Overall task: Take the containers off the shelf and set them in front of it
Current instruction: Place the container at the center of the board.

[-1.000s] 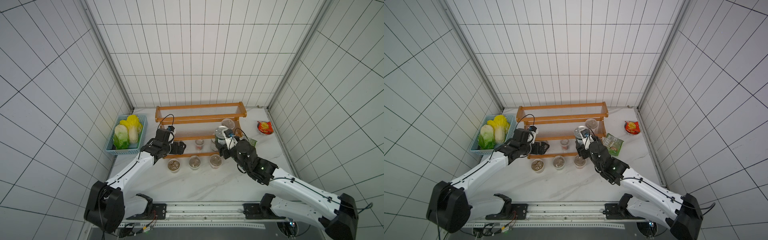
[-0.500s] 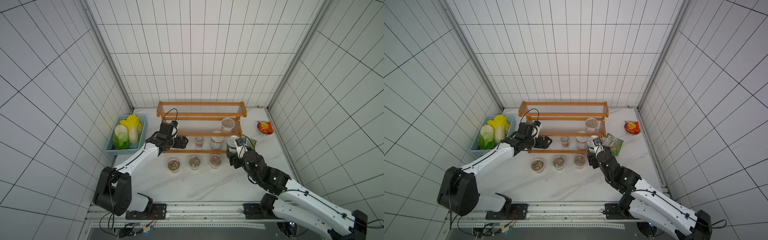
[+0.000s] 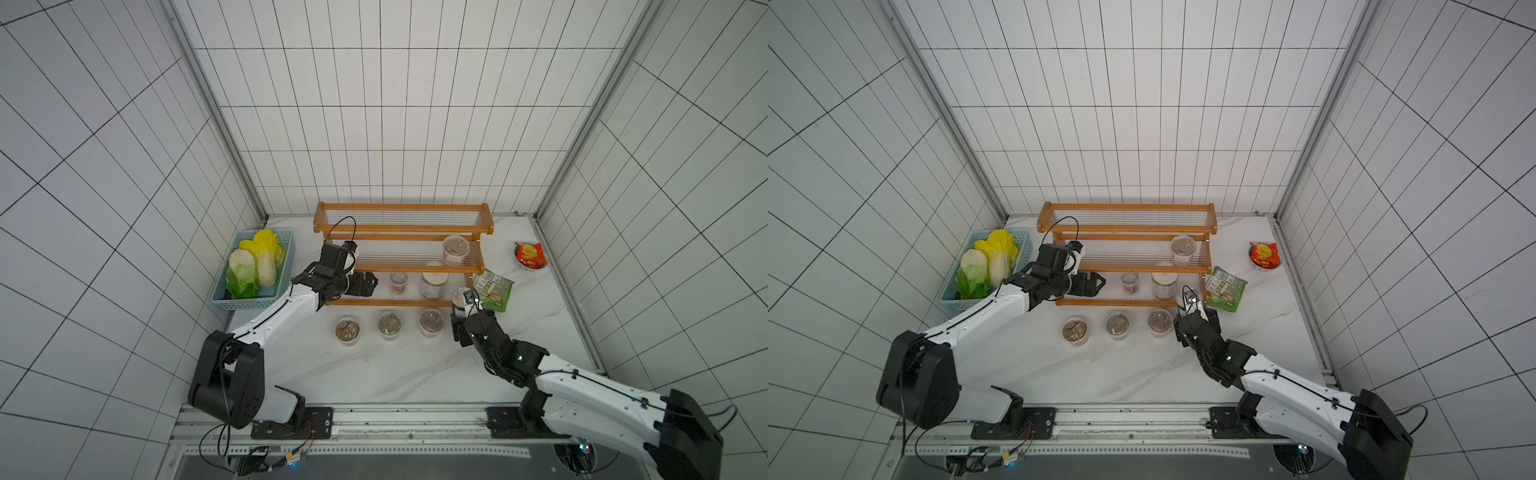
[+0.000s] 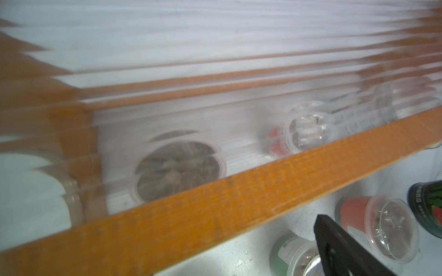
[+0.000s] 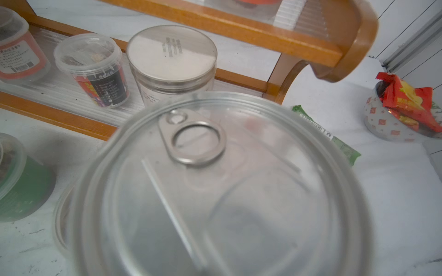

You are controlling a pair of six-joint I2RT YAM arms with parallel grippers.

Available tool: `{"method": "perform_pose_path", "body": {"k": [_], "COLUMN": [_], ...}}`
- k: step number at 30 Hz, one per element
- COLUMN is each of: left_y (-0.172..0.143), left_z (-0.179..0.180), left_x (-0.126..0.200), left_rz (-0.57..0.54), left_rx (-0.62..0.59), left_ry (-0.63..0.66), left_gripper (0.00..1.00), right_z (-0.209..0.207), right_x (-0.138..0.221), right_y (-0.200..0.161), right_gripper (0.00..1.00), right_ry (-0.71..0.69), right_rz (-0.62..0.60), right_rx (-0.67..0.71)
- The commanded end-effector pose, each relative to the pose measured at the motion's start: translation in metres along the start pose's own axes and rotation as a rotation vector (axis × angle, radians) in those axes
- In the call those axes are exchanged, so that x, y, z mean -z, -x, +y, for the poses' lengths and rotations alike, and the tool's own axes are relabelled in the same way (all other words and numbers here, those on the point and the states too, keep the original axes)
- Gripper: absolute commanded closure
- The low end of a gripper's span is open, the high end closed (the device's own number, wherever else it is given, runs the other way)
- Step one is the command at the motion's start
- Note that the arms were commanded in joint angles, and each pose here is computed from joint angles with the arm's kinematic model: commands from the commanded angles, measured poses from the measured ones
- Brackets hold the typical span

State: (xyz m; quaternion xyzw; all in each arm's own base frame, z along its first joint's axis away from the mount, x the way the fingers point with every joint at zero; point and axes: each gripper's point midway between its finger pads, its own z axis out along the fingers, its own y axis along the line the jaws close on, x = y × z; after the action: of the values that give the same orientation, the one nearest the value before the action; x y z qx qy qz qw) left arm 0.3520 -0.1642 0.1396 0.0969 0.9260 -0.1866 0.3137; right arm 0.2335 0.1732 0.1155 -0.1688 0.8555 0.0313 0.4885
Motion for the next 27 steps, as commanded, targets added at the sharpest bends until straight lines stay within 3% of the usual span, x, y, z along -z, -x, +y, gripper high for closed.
{"method": "perform_pose_path", "body": {"k": [1, 11, 15, 27], "left_y": [0.021, 0.014, 0.018, 0.044], "left_z": [-0.014, -0.022, -0.001, 0.062], "left_x": [0.016, 0.041, 0.059, 0.095], "left_rz": [-0.072, -0.083, -0.115, -0.283], "left_rx": [-0.022, 0.006, 0.026, 0.129], "left_ry": [-0.061, -0.078, 0.043, 0.214], "left_gripper": [0.02, 0.02, 0.01, 0.02], "right_z": [0.004, 0.004, 0.002, -0.008], "right_x": [-0.006, -0.021, -0.026, -0.025], "right_y": [0.009, -0.02, -0.03, -0.041], "right_gripper": [0.31, 0.28, 0.25, 0.11], "right_ry": [-0.007, -0.026, -0.046, -0.085], "right_rz": [-0.065, -0.022, -0.009, -0.001], "right_rx": [-0.075, -0.094, -0.089, -0.069]}}
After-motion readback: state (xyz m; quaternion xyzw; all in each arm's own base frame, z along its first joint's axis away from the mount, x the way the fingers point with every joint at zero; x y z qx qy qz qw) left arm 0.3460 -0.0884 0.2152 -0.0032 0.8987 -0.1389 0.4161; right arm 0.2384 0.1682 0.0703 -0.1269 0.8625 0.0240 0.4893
